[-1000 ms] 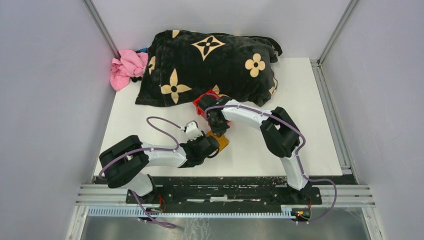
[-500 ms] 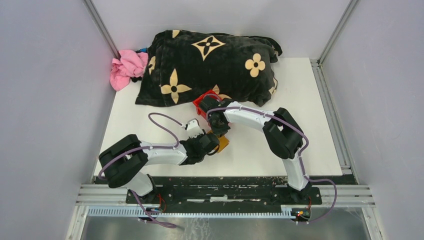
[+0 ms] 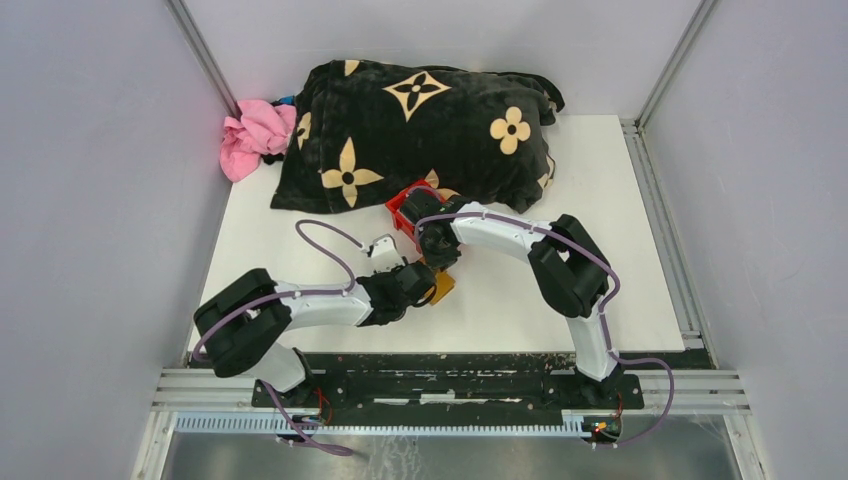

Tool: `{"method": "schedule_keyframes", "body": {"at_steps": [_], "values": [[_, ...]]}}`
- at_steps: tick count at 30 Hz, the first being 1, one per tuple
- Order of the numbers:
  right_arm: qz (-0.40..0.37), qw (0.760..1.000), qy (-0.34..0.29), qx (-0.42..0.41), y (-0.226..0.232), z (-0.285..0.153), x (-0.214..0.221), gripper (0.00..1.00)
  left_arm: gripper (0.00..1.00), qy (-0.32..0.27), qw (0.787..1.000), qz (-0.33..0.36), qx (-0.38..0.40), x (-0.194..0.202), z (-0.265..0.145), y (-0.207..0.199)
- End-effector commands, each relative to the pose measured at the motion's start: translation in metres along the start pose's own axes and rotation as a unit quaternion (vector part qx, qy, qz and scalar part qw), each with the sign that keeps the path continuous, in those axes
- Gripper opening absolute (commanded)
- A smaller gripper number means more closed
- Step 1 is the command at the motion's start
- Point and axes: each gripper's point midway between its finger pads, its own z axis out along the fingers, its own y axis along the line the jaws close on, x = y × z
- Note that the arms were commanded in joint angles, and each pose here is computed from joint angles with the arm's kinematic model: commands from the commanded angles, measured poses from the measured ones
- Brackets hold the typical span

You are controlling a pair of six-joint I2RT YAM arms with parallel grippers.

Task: Put the credit cards into the card holder
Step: Close the card holder at the center of the board.

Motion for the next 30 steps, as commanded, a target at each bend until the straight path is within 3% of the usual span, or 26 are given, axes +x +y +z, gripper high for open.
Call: {"method": "schedule_keyframes", "body": {"at_steps": [1, 24, 30], "values": [[-0.009, 0.998, -0.047, -0.034, 0.016, -0.015, -0.024, 0.3, 0.39, 0.012, 0.994, 0.08, -0.076, 0.003, -0.003, 0.05], [-0.006, 0.995, -0.095, -0.017, 0.002, -0.049, -0.032, 0.36, 0.4, -0.017, 0.994, 0.075, -0.075, -0.017, -0.011, 0.043], [0.015, 0.992, -0.127, 0.018, -0.033, -0.063, -0.041, 0.43, 0.43, -0.049, 0.993, 0.077, -0.072, -0.042, -0.02, 0.035]]}}
